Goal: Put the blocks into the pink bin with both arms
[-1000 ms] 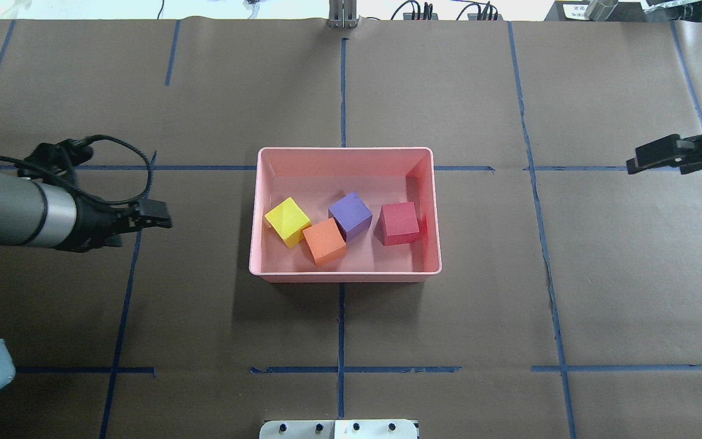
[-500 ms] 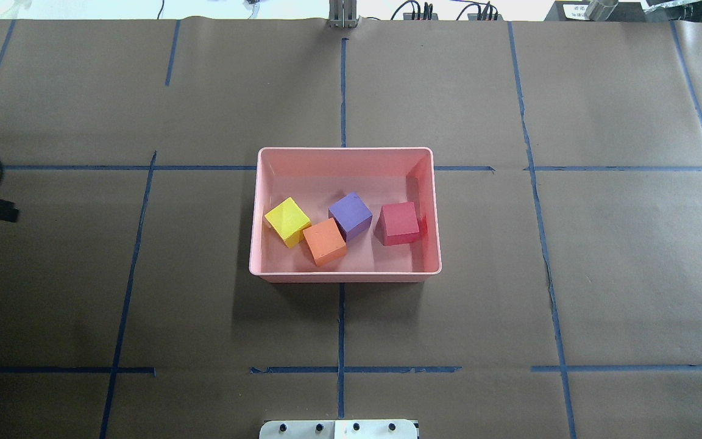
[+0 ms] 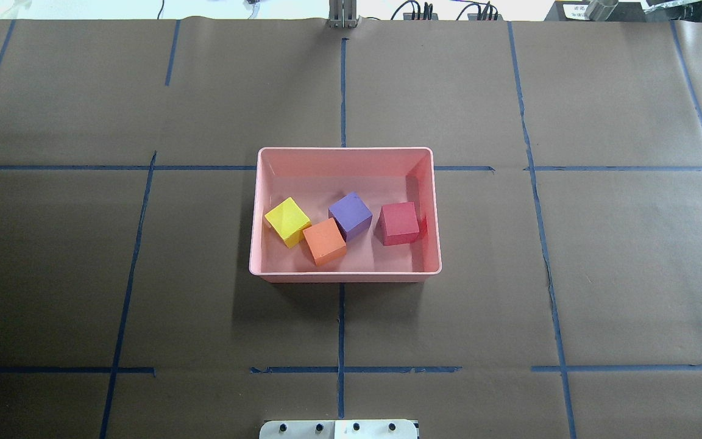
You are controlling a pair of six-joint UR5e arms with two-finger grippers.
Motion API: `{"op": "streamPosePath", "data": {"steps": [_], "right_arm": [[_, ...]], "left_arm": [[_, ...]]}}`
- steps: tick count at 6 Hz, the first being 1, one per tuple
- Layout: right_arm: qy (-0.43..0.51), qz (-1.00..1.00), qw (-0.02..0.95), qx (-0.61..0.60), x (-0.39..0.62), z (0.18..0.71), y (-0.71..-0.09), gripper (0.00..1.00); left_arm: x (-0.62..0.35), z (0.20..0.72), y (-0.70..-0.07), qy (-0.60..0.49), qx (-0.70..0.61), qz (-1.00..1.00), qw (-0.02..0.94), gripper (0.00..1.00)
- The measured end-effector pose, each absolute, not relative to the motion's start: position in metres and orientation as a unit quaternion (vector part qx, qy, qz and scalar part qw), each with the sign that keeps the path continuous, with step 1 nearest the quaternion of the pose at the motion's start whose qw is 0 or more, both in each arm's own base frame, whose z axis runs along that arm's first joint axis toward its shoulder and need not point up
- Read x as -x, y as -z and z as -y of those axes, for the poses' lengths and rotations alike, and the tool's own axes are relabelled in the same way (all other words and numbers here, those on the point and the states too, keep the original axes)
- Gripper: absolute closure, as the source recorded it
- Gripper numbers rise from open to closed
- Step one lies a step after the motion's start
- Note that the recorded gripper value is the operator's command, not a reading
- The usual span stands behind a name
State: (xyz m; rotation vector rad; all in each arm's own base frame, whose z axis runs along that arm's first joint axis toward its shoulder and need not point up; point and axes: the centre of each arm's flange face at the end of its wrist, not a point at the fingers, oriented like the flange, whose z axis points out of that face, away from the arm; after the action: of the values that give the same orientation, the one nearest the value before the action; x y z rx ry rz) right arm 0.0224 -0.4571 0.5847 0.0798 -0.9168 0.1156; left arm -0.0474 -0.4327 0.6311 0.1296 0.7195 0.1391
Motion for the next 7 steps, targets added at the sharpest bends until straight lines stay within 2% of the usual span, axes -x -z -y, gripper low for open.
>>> {"op": "streamPosePath", "data": {"steps": [4,7], "right_arm": [[0.009,0.427,0.904,-0.022,-0.037,0.432,-0.622,0.00],[0.002,0.406,0.914,-0.006,-0.057,0.424,-0.629,0.00]], "left_arm": [[0.076,0.431,-0.579,-0.035,0.012,-0.396,0.917,0.00],[0.074,0.411,-0.579,-0.049,0.017,-0.400,0.915,0.00]]}}
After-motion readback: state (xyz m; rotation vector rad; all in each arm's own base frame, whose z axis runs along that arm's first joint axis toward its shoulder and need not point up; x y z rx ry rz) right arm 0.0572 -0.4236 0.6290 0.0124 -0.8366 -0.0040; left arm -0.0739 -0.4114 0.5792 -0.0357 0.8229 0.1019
